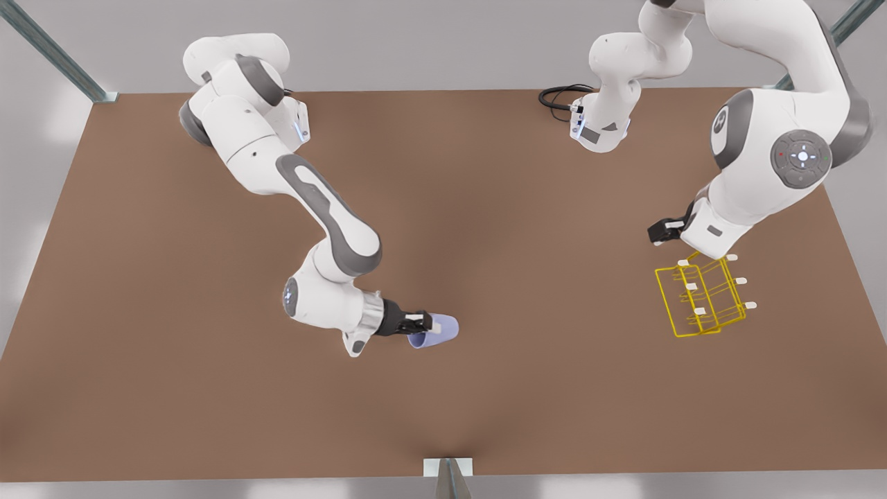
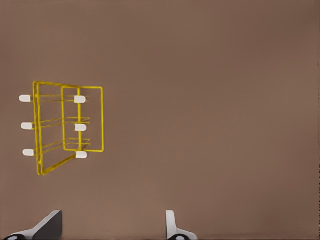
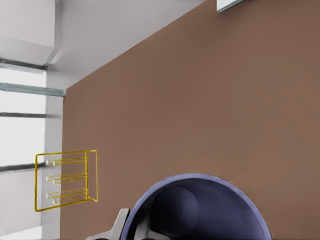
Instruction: Place the cup on the cup holder
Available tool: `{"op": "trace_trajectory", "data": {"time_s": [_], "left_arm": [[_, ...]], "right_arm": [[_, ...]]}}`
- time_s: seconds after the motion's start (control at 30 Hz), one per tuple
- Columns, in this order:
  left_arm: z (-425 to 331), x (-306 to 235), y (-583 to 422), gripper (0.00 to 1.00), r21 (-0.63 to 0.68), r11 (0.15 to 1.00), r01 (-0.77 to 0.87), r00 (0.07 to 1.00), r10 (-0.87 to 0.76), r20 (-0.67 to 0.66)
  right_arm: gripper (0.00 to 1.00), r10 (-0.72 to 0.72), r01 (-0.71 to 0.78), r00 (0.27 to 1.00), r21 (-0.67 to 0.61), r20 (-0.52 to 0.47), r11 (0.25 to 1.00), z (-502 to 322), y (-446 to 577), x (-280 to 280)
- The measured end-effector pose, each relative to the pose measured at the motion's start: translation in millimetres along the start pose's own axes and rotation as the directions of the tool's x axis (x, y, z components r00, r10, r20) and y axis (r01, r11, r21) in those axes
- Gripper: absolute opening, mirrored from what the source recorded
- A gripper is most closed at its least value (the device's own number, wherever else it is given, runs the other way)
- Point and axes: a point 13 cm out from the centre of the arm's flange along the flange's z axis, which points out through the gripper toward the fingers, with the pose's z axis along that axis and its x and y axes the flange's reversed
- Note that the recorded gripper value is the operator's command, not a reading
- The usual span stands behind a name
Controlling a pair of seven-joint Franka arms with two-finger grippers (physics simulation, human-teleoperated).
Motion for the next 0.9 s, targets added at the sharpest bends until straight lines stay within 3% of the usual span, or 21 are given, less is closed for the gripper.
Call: {"op": "trace_trajectory", "data": {"time_s": [0.17, 0.3, 0.4, 0.53, 0.57, 0.77, 0.9], "left_arm": [[29, -3, -115, 1.00, 0.107, 0.988, 0.110, 0.992, -0.103, -0.072], [59, 1, -206, 1.00, 0.099, 0.967, 0.235, 0.969, -0.226, -0.096], [65, -51, -181, 1.00, 0.129, 0.867, 0.481, 0.877, -0.474, -0.081], [116, -83, -172, 1.00, 0.071, 0.726, 0.684, 0.729, -0.679, -0.084], [133, -88, -172, 1.00, 0.050, 0.693, 0.719, 0.695, -0.715, -0.082], [178, -115, -182, 1.00, 0.058, 0.494, 0.867, 0.497, -0.867, -0.037], [205, -116, -206, 1.00, 0.059, 0.409, 0.911, 0.410, -0.912, 0.003]], "right_arm": [[0.21, 0.085, -0.080, 0.995, -0.100, 0.044, 0.992, 64, 23, 7], [0.21, 0.136, -0.127, 0.989, -0.145, 0.056, 0.981, 99, 29, 14], [0.21, 0.169, -0.159, 0.984, -0.143, 0.057, 0.977, 115, 19, 19], [0.21, 0.198, -0.184, 0.978, -0.162, 0.070, 0.969, 132, 13, 17], [1.00, 0.204, -0.189, 0.976, -0.167, 0.076, 0.968, 135, 11, 15], [1.00, 0.244, -0.228, 0.967, -0.178, 0.071, 0.957, 146, 3, 17], [1.00, 0.264, -0.248, 0.962, -0.174, 0.074, 0.953, 147, -7, 14]]}}
